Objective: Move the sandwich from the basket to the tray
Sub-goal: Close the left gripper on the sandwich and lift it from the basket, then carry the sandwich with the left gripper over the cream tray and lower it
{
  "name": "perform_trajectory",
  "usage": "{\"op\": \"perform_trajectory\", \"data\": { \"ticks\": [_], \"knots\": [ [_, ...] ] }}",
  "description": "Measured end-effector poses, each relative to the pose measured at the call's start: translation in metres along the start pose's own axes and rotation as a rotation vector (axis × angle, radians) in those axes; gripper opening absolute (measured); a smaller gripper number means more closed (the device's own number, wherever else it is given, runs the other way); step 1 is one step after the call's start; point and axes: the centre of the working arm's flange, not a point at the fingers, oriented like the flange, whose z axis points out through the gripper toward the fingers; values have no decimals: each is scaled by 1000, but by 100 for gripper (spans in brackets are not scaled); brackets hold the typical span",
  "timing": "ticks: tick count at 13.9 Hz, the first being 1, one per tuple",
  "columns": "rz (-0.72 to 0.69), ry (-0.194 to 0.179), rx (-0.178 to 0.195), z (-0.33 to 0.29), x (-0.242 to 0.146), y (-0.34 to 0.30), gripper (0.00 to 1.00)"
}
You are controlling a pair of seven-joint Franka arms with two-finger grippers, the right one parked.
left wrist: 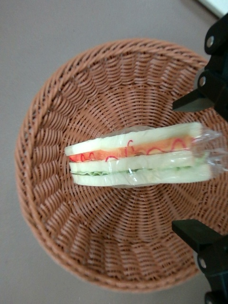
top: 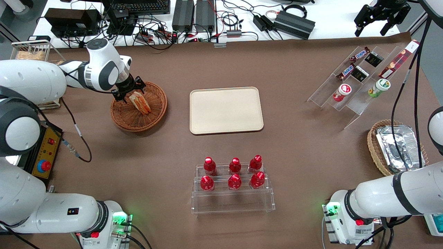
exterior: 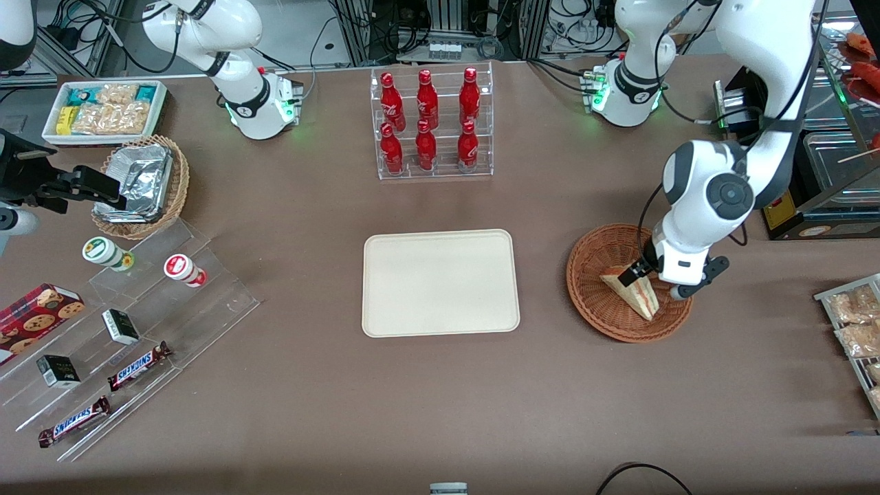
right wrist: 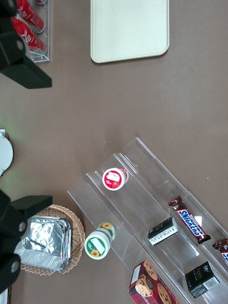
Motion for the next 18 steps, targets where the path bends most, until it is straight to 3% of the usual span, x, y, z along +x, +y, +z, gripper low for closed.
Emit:
{"op": "perform_trajectory", "data": {
  "ticks": [4, 7, 9, 10, 14, 16, 18],
  "knots": [
    [-2, -25, 14, 25, -1, 0, 96],
    [-3, -16, 5, 20, 3, 3, 61],
    [-3, 1, -10, 7, 10, 9, 41],
    [0, 6, -10, -5, 15, 13, 36],
    [31, 9, 19, -106, 25, 39, 25],
    [82, 38, -4, -163, 12, 72, 16],
    [150, 62, -33, -198, -14, 110, 16]
  ]
}}
